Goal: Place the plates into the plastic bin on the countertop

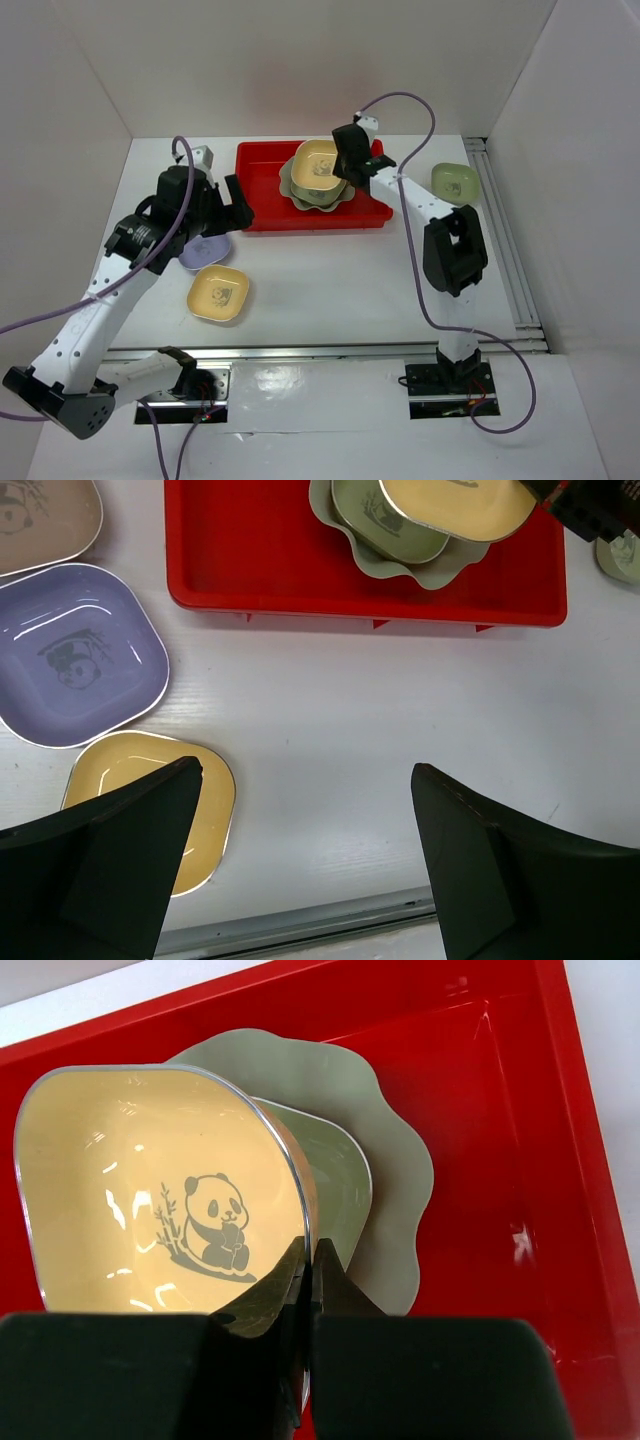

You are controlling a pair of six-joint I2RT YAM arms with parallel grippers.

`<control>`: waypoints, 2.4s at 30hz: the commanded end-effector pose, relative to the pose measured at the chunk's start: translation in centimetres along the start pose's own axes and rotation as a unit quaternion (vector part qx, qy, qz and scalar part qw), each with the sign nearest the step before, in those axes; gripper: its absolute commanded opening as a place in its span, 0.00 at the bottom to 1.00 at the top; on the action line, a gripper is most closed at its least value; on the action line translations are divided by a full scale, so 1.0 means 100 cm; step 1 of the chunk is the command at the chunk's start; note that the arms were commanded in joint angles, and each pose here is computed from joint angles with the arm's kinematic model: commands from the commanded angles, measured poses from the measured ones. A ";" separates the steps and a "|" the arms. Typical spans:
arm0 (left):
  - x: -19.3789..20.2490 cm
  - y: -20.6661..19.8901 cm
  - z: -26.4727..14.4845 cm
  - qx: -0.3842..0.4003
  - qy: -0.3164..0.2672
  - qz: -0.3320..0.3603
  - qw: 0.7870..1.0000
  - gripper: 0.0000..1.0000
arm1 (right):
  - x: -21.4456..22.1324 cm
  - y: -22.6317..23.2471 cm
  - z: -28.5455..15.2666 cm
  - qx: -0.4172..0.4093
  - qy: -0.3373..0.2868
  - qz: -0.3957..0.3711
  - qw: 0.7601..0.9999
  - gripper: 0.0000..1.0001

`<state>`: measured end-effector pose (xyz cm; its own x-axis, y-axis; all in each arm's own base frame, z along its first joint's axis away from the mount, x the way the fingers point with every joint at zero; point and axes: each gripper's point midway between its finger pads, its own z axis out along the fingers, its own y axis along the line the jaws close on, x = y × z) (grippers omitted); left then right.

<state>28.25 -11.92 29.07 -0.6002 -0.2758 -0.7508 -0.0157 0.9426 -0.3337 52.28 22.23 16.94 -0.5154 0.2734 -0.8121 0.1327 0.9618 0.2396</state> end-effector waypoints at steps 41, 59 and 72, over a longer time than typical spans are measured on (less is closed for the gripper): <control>0.008 0.019 -0.004 0.021 -0.005 0.017 1.000 0.99 | -0.107 -0.182 -0.043 0.147 -0.065 0.147 0.976 0.99; 0.045 0.004 0.014 0.092 0.039 0.027 0.995 0.99 | -0.052 -0.375 0.005 0.325 0.027 0.128 0.937 0.95; 0.052 0.006 0.014 0.095 0.041 0.032 0.994 0.99 | -0.002 -0.383 0.033 0.331 0.044 0.144 0.932 0.80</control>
<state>26.10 -12.86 23.21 -0.6975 -0.2085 -0.6856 0.1193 0.9096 -0.3980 48.52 -14.57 5.80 -0.4980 0.5528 -0.6681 0.7458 0.6662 -0.0046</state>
